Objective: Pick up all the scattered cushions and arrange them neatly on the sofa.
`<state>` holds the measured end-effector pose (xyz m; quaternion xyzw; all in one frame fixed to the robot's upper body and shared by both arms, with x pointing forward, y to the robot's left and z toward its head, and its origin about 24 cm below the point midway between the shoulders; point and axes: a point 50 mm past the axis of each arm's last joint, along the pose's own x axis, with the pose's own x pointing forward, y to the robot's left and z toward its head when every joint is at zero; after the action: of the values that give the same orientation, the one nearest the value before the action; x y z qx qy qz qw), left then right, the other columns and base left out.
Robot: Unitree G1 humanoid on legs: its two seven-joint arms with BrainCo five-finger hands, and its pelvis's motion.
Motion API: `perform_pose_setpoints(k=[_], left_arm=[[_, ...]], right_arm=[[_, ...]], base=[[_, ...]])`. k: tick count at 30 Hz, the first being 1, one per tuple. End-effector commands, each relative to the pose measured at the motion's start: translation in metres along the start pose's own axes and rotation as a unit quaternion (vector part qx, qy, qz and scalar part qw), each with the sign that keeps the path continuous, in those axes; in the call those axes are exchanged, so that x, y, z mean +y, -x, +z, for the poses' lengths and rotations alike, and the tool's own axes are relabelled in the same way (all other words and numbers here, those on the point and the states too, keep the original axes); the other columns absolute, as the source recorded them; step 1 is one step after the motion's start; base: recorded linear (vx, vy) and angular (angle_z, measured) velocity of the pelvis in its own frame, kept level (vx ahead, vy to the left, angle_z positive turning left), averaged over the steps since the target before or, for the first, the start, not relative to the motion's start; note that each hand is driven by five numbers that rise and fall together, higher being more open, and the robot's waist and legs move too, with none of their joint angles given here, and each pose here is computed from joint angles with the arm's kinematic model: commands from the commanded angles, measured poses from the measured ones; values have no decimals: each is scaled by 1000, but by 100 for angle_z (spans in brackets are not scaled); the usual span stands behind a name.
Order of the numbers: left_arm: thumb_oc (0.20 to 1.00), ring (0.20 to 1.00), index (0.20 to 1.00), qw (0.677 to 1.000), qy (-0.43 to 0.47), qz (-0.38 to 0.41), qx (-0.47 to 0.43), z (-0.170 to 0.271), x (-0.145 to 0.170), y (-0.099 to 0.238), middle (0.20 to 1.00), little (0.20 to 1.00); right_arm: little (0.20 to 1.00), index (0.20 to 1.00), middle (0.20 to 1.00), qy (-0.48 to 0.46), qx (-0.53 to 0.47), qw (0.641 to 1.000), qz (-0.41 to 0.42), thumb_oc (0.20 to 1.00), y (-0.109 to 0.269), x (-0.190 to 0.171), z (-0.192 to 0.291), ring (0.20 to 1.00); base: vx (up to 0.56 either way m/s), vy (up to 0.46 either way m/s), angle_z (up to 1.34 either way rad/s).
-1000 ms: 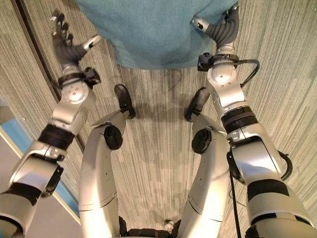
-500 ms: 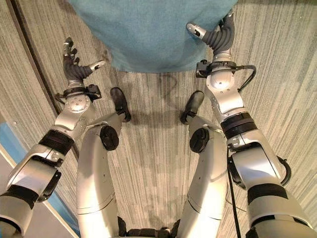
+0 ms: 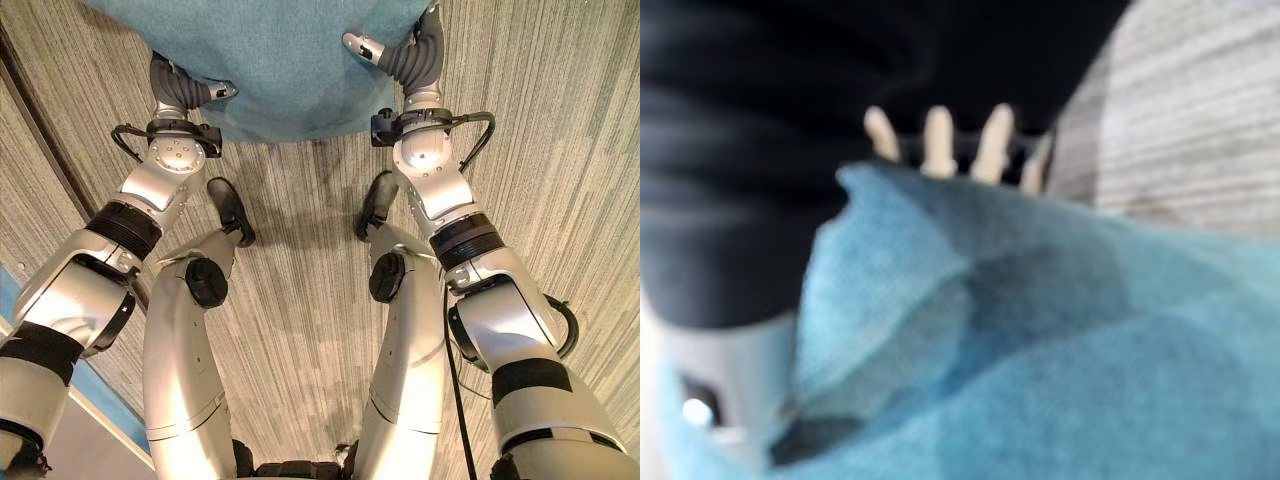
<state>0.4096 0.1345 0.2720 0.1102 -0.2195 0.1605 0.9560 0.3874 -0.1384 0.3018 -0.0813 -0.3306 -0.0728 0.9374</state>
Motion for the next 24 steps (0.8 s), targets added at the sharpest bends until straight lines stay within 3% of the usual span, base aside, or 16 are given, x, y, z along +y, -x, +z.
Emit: perform_pose_setpoints(k=[1,3,4,5,6,16,24], left_arm=[[1000,1000,1000,984,145,-80,-70,45,-45,22,1000,1000],[1000,1000,1000,971,214,-95,-54,50,-59,33,1000,1000],[598,598,598,963,245,-101,-43,50,-65,39,598,598],[526,526,526,958,265,-102,-36,50,-67,41,526,526],[200,200,200,943,314,-105,-20,52,-73,48,200,200],[200,200,200,929,353,-90,-63,58,-42,42,200,200],[200,200,200,931,333,-128,-78,37,-36,63,200,200]], right_arm=[[1000,1000,1000,-64,-76,993,61,1000,4,39,39,1000],[1000,1000,1000,-117,-66,989,65,1000,9,52,41,1000],[514,514,514,-155,-61,983,71,514,13,60,43,514],[395,395,395,-180,-57,979,76,395,15,65,44,395],[200,200,200,-234,-53,967,89,200,21,78,50,200],[200,200,200,-239,-111,958,111,200,25,74,71,200],[200,200,200,-218,-101,966,93,200,43,45,41,200]], base=[[0,0,0],[0,0,0],[0,0,0],[0,0,0],[0,0,0],[-26,-15,2],[-77,-15,17]])
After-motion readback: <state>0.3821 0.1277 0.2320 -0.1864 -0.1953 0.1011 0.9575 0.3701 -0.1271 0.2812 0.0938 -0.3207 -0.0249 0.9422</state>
